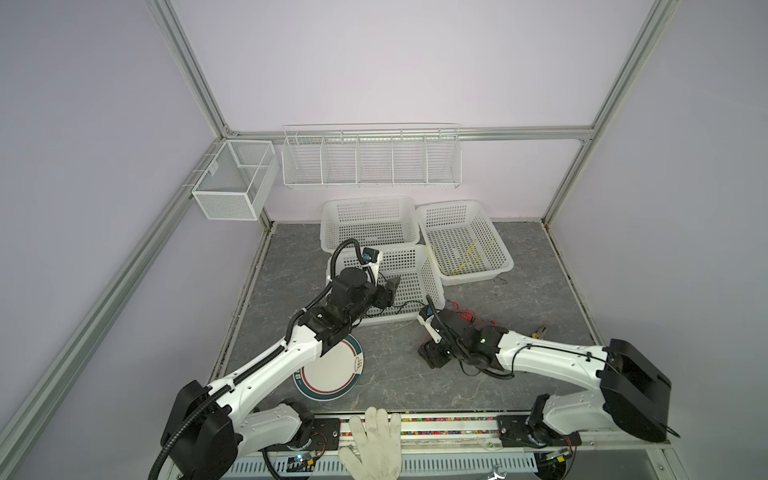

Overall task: Untangle the cables
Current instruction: 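Grasp a red wire in the bundle with the right gripper, then lift the red wire with the right gripper while the left gripper reaches toward it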

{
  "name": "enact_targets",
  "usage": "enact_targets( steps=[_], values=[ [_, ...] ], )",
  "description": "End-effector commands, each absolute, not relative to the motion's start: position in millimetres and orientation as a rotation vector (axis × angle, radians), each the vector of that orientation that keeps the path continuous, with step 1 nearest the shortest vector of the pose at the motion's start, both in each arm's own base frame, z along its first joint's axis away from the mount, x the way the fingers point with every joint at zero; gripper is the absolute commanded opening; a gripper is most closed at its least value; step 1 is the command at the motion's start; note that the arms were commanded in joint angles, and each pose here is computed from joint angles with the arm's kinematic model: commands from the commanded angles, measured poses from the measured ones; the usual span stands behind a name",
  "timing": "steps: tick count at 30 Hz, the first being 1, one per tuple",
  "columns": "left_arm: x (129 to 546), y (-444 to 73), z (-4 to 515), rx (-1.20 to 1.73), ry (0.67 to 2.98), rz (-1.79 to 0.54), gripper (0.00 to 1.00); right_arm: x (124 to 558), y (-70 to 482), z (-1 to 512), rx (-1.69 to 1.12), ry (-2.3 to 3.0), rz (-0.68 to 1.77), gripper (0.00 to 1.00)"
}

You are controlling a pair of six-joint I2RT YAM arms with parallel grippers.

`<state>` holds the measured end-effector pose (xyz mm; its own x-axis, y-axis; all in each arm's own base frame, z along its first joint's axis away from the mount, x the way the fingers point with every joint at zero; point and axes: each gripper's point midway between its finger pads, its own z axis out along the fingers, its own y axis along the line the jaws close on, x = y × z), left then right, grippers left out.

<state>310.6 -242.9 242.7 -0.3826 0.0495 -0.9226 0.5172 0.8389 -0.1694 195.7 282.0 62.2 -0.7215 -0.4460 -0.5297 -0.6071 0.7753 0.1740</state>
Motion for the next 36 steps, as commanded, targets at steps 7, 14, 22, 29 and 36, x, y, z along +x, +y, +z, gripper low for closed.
enact_targets(
  steps=[7, 14, 22, 29, 36],
  values=[
    [301.7, -243.7, 248.6, 0.425, 1.888, -0.576, 0.74, 212.2, 314.8, 65.5, -0.759, 2.441, 0.545, 0.55],
    [300.4, -242.7, 250.7, 0.434, 1.883, -0.571, 0.74, 214.0, 308.8, 73.1, -0.808, 2.427, 0.466, 0.18],
    [299.1, -249.3, 258.3, 0.462, 1.848, -0.603, 0.75, 213.5, 264.5, 122.1, -0.841, 2.330, 0.283, 0.08],
    [300.9, -259.6, 266.9, 0.465, 1.806, -0.647, 0.74, 216.0, 206.5, 180.4, -0.691, 2.213, 0.146, 0.06],
    [285.2, -302.9, 280.3, 0.589, 1.723, -0.667, 0.74, 220.5, 169.4, 253.8, -0.510, 2.038, 0.202, 0.06]
  ],
)
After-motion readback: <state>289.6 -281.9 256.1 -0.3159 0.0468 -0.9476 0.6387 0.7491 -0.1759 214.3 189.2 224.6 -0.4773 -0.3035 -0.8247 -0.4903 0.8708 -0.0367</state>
